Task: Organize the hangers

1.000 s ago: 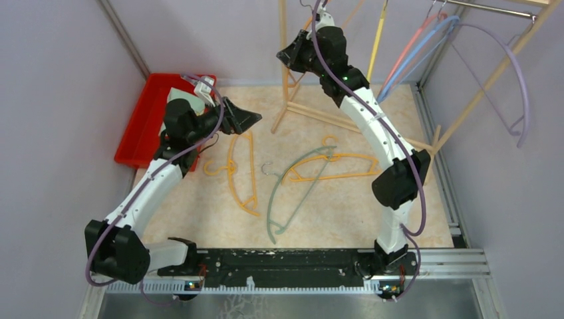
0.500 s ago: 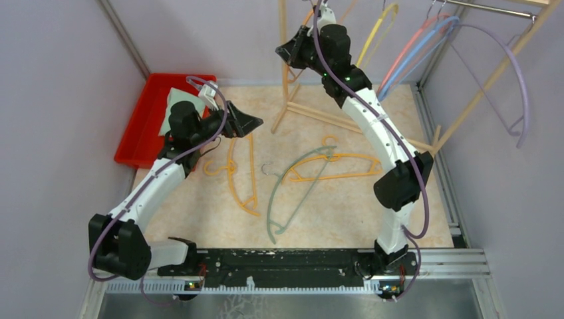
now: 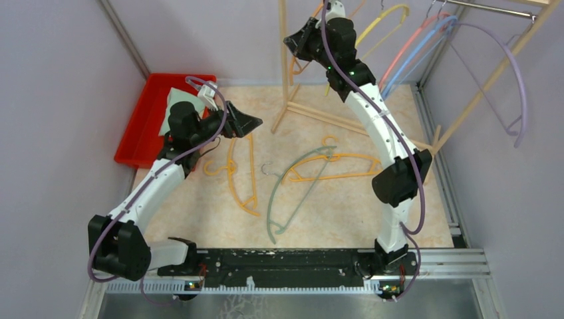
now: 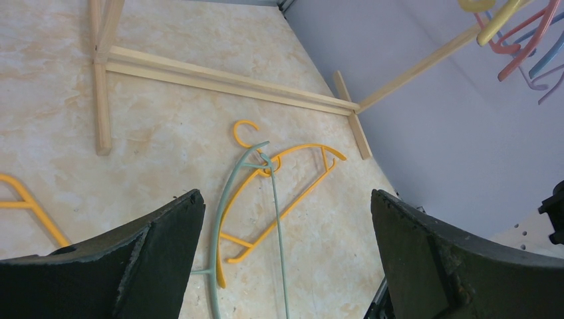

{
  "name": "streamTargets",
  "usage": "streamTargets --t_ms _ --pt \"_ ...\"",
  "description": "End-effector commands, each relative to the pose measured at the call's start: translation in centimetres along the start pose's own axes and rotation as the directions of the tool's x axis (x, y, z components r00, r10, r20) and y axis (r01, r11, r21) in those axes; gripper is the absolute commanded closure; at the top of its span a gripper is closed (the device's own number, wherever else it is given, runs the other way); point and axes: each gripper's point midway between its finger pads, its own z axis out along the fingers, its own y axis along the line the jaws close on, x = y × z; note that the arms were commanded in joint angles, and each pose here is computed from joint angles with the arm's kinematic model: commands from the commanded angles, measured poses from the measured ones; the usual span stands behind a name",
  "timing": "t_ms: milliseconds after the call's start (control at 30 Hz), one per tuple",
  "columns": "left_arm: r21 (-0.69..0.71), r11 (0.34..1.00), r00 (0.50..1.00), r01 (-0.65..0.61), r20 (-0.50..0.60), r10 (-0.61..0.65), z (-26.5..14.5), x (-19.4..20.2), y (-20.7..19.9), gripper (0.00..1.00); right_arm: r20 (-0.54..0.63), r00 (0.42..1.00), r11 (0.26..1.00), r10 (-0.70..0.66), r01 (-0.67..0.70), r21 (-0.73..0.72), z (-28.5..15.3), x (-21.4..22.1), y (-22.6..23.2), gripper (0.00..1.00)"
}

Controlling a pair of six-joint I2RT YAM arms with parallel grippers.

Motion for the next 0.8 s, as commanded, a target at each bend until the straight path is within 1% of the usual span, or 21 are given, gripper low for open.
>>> streamTargets --t_ms 0,300,533,567,633,767 --pt "0.005 1.000 0.999 -0.027 0.019 0.027 -0.3 -0.7 -0.2 0.00 0.133 0.991 1.000 -0.014 0.018 -0.025 -0.9 -4.9 1.2 1.00" --pt "-0.001 1.000 1.000 -0.022 0.018 0.022 -0.3 -0.5 0.0 0.00 0.120 0.992 0.998 0.031 -0.037 0.048 -0.7 -5.0 -2.0 1.00" --pt "-0.009 1.000 1.000 -0.017 0.017 0.018 -0.3 -0.3 0.3 0.00 0.087 0.994 0.994 0.060 -0.067 0.091 -0.6 -4.0 -4.0 1.00" --pt "-0.010 1.000 1.000 -0.017 0.016 0.017 -0.3 -0.3 0.4 0.00 0.084 0.994 0.993 0.063 -0.071 0.095 -0.7 -3.9 -4.1 0.98" --pt "-0.008 1.000 1.000 -0.015 0.014 0.016 -0.3 -0.2 0.4 0.00 0.083 0.994 0.992 0.066 -0.074 0.102 -0.9 -3.8 -4.2 0.90" --pt "-0.008 1.000 1.000 -0.011 0.012 0.012 -0.3 -0.1 0.4 0.00 0.100 0.993 0.990 0.067 -0.079 0.119 -1.8 -4.1 -4.3 0.69"
